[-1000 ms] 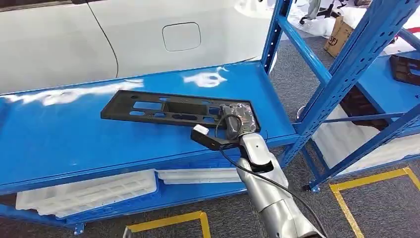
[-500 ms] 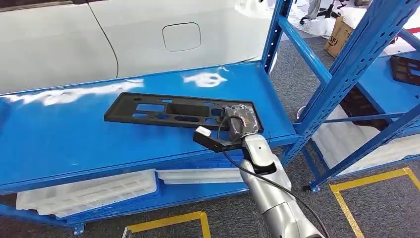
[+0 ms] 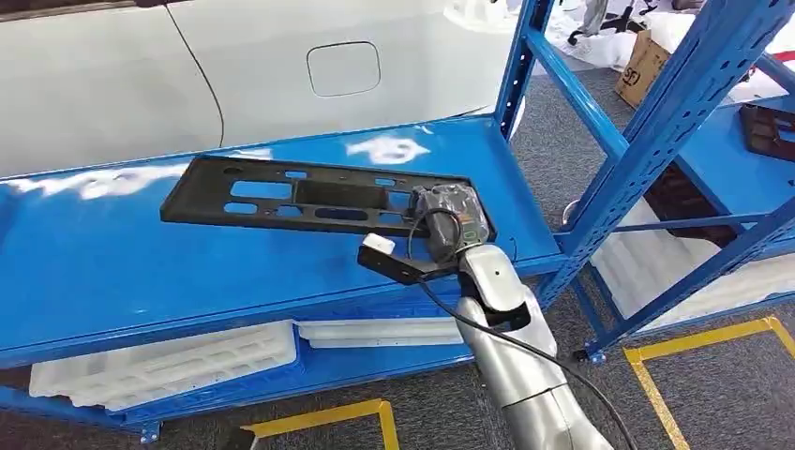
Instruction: Take the parts from the cabinet and place them on the table.
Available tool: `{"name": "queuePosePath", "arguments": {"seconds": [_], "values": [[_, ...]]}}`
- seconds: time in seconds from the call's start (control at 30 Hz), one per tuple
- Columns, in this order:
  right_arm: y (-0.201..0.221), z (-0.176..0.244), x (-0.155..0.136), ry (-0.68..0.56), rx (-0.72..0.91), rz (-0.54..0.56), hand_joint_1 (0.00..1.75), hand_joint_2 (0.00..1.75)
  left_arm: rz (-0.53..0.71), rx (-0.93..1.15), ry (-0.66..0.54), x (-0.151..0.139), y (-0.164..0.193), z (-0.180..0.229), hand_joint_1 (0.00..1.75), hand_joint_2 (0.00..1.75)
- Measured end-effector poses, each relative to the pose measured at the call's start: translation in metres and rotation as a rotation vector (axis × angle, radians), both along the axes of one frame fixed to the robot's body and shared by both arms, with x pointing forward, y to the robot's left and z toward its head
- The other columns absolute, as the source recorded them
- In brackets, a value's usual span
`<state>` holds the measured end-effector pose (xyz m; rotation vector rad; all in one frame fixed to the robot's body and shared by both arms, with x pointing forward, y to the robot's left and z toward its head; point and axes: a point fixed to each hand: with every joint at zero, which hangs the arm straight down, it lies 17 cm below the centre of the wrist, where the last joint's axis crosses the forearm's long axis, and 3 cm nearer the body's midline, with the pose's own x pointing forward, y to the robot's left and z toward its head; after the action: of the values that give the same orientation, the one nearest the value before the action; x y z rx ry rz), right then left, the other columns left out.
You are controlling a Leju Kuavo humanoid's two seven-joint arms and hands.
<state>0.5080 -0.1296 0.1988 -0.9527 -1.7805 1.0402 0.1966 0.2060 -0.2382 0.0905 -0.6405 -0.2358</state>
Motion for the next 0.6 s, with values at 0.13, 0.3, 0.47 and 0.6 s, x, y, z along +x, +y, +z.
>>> {"name": "queuePosePath", "arguments": {"seconds": [0.13,0.3,0.47,0.6], "values": [[0.008,0.032,-0.002,-0.057,0.003,0.043,1.75,1.75,-0.024,0.016,0.018,-0.007,0.000,-0.003,0.00,0.00],[0.010,0.066,-0.005,-0.131,-0.020,0.068,1.75,1.75,-0.025,0.025,0.028,-0.014,0.001,-0.005,0.00,0.00],[0.009,0.098,-0.009,-0.195,-0.023,0.089,1.75,1.75,-0.022,0.025,0.033,-0.016,0.001,-0.006,0.00,0.00],[0.010,0.118,-0.015,-0.235,-0.010,0.119,1.75,1.75,-0.017,0.024,0.037,-0.018,0.001,-0.007,0.00,0.00]]}}
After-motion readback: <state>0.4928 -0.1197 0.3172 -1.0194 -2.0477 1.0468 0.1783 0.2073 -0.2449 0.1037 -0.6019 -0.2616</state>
